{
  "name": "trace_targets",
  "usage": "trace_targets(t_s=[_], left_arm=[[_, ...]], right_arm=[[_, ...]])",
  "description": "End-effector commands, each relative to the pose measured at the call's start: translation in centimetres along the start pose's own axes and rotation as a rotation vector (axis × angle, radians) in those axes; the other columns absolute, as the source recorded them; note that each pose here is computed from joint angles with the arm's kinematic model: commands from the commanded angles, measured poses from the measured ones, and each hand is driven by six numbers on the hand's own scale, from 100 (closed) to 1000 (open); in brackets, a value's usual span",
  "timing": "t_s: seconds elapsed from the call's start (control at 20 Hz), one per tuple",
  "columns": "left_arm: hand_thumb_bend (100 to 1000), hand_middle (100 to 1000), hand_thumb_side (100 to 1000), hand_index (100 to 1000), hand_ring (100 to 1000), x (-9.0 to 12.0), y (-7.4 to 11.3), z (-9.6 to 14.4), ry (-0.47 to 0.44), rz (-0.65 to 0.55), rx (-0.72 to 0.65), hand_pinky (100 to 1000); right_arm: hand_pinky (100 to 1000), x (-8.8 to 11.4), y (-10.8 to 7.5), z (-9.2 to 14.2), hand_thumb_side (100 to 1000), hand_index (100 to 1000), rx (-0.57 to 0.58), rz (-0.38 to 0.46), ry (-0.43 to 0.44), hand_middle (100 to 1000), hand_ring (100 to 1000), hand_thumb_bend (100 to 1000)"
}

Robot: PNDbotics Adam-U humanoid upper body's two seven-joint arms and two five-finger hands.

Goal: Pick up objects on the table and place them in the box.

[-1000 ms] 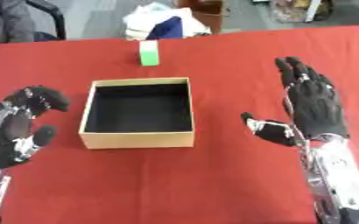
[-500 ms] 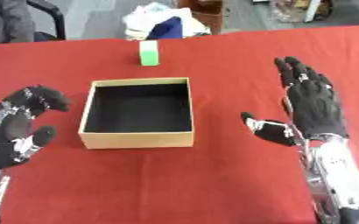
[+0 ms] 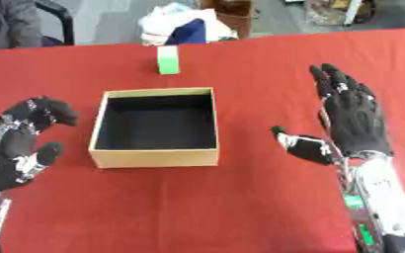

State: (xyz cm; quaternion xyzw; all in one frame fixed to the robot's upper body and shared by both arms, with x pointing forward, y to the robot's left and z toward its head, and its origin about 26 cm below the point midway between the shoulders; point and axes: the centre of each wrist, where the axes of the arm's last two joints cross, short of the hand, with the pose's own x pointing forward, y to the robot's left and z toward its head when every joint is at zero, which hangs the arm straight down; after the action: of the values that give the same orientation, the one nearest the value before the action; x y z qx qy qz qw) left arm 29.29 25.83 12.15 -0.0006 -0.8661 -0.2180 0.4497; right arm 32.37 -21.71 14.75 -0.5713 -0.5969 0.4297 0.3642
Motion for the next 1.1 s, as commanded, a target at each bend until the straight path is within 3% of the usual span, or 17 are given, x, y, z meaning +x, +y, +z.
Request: trace_targets(t_s=[0.05,0.35,0.6,0.85,1.1], left_arm=[[672,584,517,708,679,0.5,0.3,-0.3,-0.017,-0.018,-0.006,671],[657,579,521,703,674,0.8,0.9,-0.8,-0.025,-0.039,0.004,667],[651,578,532,702,672,2.2,2.2,-2.4,-0.083,-0.093,-0.005,665],[679,578,489,701,670,5.5,4.0,-5.7,-0.226,-0.173,-0.003,667],[710,579,439,699,665,10.0,6.1,-9.4,-0.415,-0.237,0.076,670]], right_arm=[[784,-0.3,-0.7,-0.2,499,1000,-0.03,0.007,-0.002,923,876,573],[782,-0.3,-0.7,-0.2,500,1000,-0.034,0.003,0.0,921,875,565],[780,-0.4,-0.6,-0.1,502,1000,-0.037,0.0,0.002,920,874,554],[778,-0.4,-0.5,-0.1,502,1000,-0.037,-0.005,0.005,918,874,546],[777,-0.4,-0.4,0.0,509,1000,-0.034,-0.013,0.003,918,873,540]])
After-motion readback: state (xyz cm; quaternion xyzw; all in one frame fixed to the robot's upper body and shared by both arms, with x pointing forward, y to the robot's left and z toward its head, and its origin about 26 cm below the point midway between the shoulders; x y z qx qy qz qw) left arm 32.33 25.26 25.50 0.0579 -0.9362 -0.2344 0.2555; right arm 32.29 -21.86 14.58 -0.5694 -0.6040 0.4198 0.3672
